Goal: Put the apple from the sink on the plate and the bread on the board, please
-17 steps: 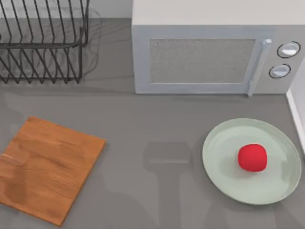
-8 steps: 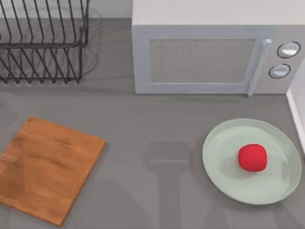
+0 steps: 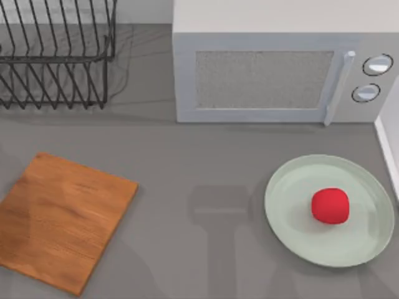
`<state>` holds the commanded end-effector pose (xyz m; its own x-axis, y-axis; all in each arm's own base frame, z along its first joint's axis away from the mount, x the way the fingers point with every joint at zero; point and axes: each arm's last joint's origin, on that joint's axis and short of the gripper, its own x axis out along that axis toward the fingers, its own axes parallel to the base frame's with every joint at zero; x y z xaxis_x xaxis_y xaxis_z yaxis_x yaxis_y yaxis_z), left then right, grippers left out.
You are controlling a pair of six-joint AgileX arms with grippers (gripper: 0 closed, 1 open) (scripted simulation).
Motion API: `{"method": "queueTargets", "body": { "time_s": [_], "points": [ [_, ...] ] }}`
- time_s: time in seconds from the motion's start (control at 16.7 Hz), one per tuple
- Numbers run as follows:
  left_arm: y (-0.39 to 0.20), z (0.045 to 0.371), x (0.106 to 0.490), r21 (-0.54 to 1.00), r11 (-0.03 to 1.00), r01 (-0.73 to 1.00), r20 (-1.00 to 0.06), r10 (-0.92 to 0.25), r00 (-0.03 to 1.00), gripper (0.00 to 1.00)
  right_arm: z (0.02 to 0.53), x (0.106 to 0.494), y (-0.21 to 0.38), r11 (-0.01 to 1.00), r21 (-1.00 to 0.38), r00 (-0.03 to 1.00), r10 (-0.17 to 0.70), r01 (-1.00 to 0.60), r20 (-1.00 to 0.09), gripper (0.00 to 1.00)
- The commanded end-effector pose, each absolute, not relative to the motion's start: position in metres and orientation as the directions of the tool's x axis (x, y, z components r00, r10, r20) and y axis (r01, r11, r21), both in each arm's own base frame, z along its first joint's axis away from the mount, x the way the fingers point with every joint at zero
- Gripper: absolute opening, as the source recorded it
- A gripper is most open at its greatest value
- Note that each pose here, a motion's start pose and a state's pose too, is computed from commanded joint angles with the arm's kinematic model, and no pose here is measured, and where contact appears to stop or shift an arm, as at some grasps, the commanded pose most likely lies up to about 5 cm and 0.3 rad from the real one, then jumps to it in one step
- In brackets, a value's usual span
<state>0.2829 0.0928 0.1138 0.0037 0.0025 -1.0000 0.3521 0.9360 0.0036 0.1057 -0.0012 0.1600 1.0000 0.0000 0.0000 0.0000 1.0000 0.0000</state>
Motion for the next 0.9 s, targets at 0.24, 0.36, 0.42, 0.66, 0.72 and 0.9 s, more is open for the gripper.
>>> {"method": "queueTargets", "body": {
  "time_s": [0.24,0.36,0.42,0.66,0.72,0.9],
  "points": [
    [0.0926,0.1086,0.2819,0.001,0.936,0.352,-1.000,0.001,0.000,1.00,0.1600,0.1057,-0.0012,1.000,0.000,1.000,0.000,0.000,0.000,1.00],
    [0.0926,0.1086,0.2819,0.001,0.936,0.352,-1.000,0.001,0.000,0.92,0.1600,0.1057,-0.0012,1.000,0.000,1.000,0.000,0.000,0.000,1.00],
    [0.0926,0.1086,0.2819,0.001,0.936,0.352,-1.000,0.001,0.000,0.85,0.1600,0.1057,-0.0012,1.000,0.000,1.000,0.000,0.000,0.000,1.00],
    [0.0926,0.1086,0.2819,0.001,0.936,0.352,-1.000,0.001,0.000,0.55,0.1600,0.1057,-0.0012,1.000,0.000,1.000,0.000,0.000,0.000,1.00],
    [0.0926,0.1086,0.2819,0.001,0.936,0.352,-1.000,0.001,0.000,0.47,0.1600,0.1057,-0.0012,1.000,0.000,1.000,0.000,0.000,0.000,1.00],
    [0.0926,0.1086,0.2819,0.001,0.936,0.352,-1.000,0.001,0.000,0.25,0.1600,0.1057,-0.0012,1.000,0.000,1.000,0.000,0.000,0.000,1.00]
  ]
}}
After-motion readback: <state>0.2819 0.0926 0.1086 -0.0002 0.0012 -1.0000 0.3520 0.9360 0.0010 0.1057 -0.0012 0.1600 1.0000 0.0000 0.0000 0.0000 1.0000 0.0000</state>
